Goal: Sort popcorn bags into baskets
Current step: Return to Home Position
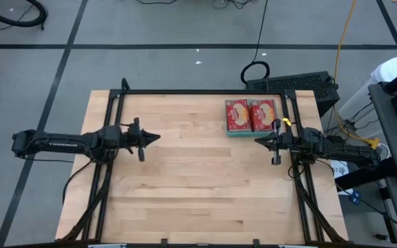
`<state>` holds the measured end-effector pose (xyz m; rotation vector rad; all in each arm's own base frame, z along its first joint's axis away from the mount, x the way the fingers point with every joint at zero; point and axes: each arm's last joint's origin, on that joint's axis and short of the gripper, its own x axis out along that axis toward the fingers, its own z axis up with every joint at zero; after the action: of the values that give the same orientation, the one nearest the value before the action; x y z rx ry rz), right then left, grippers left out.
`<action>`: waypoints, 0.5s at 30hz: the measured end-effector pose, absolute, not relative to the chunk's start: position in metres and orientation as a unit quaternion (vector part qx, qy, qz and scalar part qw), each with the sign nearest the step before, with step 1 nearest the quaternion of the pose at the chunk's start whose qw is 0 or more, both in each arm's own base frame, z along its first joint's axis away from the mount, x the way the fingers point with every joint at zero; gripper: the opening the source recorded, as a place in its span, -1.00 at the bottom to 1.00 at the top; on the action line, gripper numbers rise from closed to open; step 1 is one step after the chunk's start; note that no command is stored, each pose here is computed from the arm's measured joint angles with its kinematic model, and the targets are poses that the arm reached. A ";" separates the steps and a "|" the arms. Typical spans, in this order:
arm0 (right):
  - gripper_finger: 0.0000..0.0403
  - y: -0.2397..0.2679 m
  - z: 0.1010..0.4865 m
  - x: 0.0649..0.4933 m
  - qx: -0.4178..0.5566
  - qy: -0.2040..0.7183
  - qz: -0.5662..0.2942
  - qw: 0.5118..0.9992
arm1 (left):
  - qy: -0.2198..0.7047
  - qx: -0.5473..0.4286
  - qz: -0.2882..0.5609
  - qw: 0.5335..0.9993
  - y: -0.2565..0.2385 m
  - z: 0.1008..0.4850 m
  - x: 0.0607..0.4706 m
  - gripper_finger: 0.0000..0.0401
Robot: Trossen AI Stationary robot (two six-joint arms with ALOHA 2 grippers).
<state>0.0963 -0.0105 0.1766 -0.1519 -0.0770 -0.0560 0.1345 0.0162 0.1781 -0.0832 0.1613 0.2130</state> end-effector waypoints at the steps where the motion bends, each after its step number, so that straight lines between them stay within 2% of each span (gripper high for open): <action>1: -1.00 -0.011 0.176 0.096 -0.076 -0.037 -0.028 0.996 | 0.078 -0.042 0.109 0.990 0.016 0.176 0.133 -0.99; 15: -1.00 -0.011 0.177 0.096 -0.076 -0.041 -0.029 0.996 | 0.030 -0.049 0.126 0.990 0.015 0.162 0.112 -1.00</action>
<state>0.0963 -0.0105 0.1771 -0.1519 -0.0814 -0.0579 0.1119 0.0146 0.1618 -0.0990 0.0594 0.2521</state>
